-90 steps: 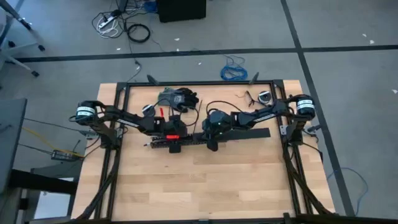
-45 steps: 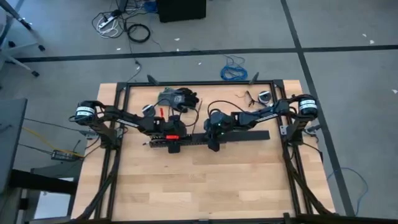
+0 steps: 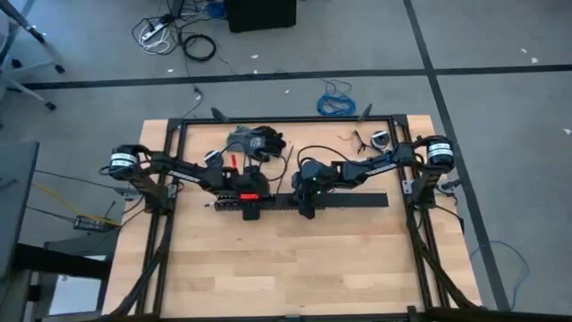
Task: Ziptie cables
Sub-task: Close the black cable duct cover
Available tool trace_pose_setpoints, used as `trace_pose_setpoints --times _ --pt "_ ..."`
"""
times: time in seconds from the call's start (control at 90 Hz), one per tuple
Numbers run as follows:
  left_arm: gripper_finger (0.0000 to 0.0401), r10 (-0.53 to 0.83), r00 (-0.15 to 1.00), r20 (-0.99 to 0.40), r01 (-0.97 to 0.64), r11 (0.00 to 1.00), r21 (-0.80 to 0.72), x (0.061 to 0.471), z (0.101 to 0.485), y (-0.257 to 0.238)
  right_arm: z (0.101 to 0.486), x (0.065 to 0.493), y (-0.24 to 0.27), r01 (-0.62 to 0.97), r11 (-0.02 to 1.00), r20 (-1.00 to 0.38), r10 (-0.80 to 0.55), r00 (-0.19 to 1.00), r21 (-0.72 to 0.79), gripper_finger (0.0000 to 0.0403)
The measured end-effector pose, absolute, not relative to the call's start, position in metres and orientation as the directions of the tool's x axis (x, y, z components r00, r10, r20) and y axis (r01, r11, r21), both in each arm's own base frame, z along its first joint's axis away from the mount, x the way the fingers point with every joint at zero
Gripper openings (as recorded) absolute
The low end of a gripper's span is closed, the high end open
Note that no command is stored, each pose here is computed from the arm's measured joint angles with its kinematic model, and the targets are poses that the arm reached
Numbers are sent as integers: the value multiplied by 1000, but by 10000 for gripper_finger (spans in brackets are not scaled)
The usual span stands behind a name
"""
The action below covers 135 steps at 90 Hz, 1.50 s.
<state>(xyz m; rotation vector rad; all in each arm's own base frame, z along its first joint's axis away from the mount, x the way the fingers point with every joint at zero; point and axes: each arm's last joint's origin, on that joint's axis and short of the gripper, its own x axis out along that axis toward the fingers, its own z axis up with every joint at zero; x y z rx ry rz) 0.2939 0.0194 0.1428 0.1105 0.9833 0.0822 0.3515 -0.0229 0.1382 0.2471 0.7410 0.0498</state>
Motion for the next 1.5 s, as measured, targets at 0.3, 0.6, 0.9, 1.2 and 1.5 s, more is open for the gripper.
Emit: trace_pose_setpoints --times 0.3,0.6,0.9,1.2,1.5 --pt "164 121 487 -865 7 990 142 308 175 20 137 351 -23 37 968 -667 144 731 249 0" --pt "222 -18 516 -857 70 997 21 313 182 16 137 350 -22 4 966 -666 175 725 259 0" --pt "245 -37 528 -848 20 999 -31 315 181 16 137 350 -21 -22 962 -665 205 718 273 0" --pt "262 2 545 -838 18 1000 14 317 182 13 136 350 -23 -19 961 -666 204 718 274 0" --pt "262 58 631 -773 -100 995 -7 325 189 15 137 350 -23 -29 965 -666 203 718 262 0"
